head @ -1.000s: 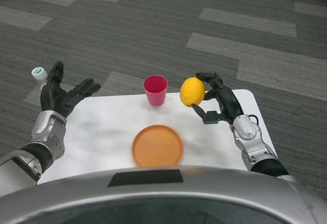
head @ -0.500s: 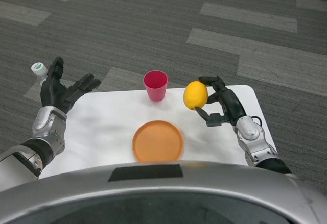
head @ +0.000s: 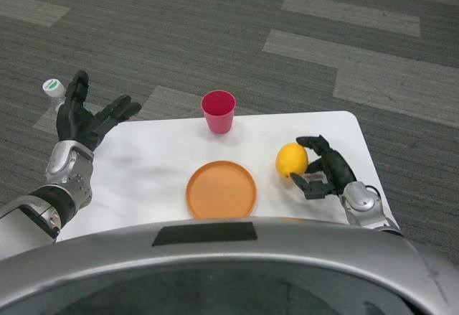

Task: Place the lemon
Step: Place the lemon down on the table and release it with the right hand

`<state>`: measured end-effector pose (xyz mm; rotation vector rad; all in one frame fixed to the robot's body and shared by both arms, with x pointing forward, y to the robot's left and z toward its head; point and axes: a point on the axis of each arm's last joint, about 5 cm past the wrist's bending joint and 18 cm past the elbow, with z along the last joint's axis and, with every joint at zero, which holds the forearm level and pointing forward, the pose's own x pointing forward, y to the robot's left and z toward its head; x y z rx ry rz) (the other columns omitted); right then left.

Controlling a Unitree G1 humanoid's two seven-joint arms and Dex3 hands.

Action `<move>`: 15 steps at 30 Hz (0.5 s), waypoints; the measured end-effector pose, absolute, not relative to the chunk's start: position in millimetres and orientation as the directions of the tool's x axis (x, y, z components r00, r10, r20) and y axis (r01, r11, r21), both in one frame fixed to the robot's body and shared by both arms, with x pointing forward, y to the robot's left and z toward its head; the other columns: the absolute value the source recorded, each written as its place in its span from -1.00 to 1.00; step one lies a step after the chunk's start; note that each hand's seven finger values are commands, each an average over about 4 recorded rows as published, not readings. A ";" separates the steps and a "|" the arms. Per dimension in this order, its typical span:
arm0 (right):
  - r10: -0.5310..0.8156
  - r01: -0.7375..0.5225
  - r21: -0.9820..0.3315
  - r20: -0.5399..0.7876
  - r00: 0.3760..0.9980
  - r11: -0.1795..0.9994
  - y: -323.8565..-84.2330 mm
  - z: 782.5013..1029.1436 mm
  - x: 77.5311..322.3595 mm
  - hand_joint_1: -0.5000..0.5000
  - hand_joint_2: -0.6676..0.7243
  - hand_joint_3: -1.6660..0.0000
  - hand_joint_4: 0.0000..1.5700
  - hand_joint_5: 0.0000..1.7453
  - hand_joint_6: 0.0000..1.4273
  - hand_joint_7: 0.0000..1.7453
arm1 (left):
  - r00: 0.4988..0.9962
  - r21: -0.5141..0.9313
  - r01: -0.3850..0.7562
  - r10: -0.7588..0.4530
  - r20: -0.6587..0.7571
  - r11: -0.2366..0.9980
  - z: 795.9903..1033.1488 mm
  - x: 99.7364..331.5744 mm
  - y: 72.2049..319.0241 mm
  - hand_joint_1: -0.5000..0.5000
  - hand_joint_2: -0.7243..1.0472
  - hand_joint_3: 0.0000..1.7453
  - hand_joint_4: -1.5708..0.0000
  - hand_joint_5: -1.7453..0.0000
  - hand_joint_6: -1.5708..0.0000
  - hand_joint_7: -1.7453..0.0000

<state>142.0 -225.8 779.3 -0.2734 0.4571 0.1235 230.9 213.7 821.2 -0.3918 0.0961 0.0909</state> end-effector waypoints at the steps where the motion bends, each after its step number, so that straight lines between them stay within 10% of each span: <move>1: 0.068 -0.195 -0.231 -0.464 0.883 0.953 -226.4 778.2 141.7 -0.67 -0.91 -0.57 -0.95 0.97 -0.68 -0.04 | 0.991 -0.376 -0.107 0.070 -0.111 0.920 821.1 230.8 213.8 1.00 0.40 -0.90 0.90 1.00 1.00 1.00; 15: 0.195 -0.360 -0.233 -0.524 0.829 0.904 -230.4 777.7 152.5 -0.56 -0.86 -0.50 -1.00 0.89 -0.98 -0.08 | 0.991 -0.375 -0.108 0.070 -0.113 0.921 821.0 230.7 213.9 1.00 0.40 -0.90 0.90 1.00 1.00 1.00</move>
